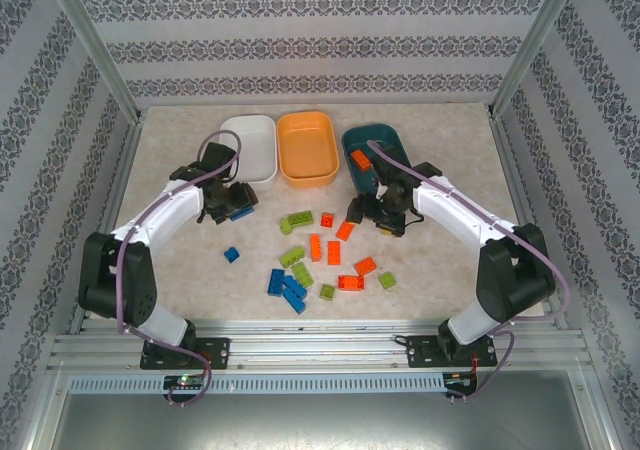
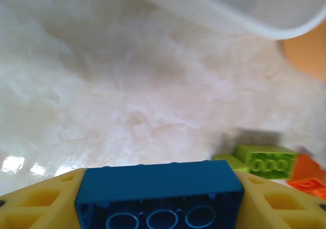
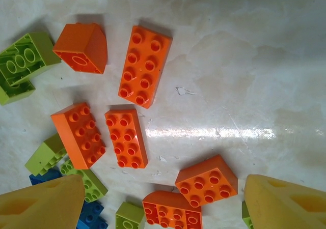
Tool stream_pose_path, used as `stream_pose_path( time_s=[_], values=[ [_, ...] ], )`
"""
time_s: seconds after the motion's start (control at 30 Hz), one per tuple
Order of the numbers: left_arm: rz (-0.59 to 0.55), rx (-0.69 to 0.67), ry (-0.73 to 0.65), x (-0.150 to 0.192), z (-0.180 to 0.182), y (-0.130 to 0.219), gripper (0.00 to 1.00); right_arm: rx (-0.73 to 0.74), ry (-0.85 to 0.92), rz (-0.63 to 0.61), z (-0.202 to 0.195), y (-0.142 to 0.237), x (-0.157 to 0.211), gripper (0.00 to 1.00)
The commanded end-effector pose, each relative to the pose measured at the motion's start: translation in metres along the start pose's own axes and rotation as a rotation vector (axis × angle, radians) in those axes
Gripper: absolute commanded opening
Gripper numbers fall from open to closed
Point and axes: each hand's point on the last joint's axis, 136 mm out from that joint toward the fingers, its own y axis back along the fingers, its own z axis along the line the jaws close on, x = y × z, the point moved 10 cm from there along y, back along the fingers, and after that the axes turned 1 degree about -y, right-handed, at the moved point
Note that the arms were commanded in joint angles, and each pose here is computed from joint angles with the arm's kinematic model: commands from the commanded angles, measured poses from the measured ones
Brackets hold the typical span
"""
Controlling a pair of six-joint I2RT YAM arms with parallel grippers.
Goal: Sort the legos into containers by color
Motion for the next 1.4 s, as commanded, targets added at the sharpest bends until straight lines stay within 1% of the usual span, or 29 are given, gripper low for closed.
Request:
stream_pose_path(
  time_s=[0.0,0.07,0.17,0.3,0.5,0.63,0.8,0.87,0.9,1.0,1.13,1.23,1.37],
  values=[
    [-0.043,0.021,-0.036,-0.018,-0.011,0.024,0.58,0.002,-0.001,-0.003,-0.003,0.003,0.010,0.82],
    [-0.058,0.008,-0.063,-0.033,-0.019,0.026,0.58,0.005,-0.005,-0.002,-0.007,0.003,0.014,0.82],
    [-0.057,-0.010,-0.088,-0.057,-0.031,0.017,0.58,0.019,-0.006,0.007,-0.013,0.003,0.021,0.82],
    [-0.040,-0.043,-0.097,-0.084,-0.041,-0.008,0.58,0.066,0.002,0.049,-0.024,0.002,0.033,0.82],
    [0.004,-0.083,-0.092,-0.116,-0.051,-0.047,0.58,0.139,0.001,0.122,-0.048,-0.003,0.058,0.80],
    [0.031,-0.092,-0.095,-0.130,-0.059,-0.065,0.58,0.206,0.007,0.128,-0.063,-0.001,0.071,0.80],
    [0.060,-0.111,-0.081,-0.137,-0.061,-0.085,0.59,0.229,-0.014,0.140,-0.075,-0.004,0.079,0.80],
    [0.071,-0.111,-0.075,-0.137,-0.062,-0.091,0.62,0.230,-0.019,0.144,-0.077,-0.005,0.080,0.80],
    [0.075,-0.113,-0.070,-0.138,-0.061,-0.093,0.65,0.230,-0.019,0.145,-0.077,-0.006,0.080,0.80],
    [0.077,-0.106,-0.062,-0.138,-0.062,-0.095,0.68,0.225,-0.018,0.159,-0.078,-0.010,0.079,0.81],
    [0.069,-0.096,-0.063,-0.139,-0.064,-0.090,0.75,0.216,-0.014,0.177,-0.076,-0.021,0.076,0.80],
    [0.064,-0.089,-0.062,-0.140,-0.065,-0.083,0.84,0.231,-0.020,0.197,-0.077,-0.031,0.074,0.80],
    [0.046,-0.070,-0.063,-0.140,-0.067,-0.067,0.86,0.225,-0.032,0.206,-0.076,-0.043,0.069,0.77]
  ],
)
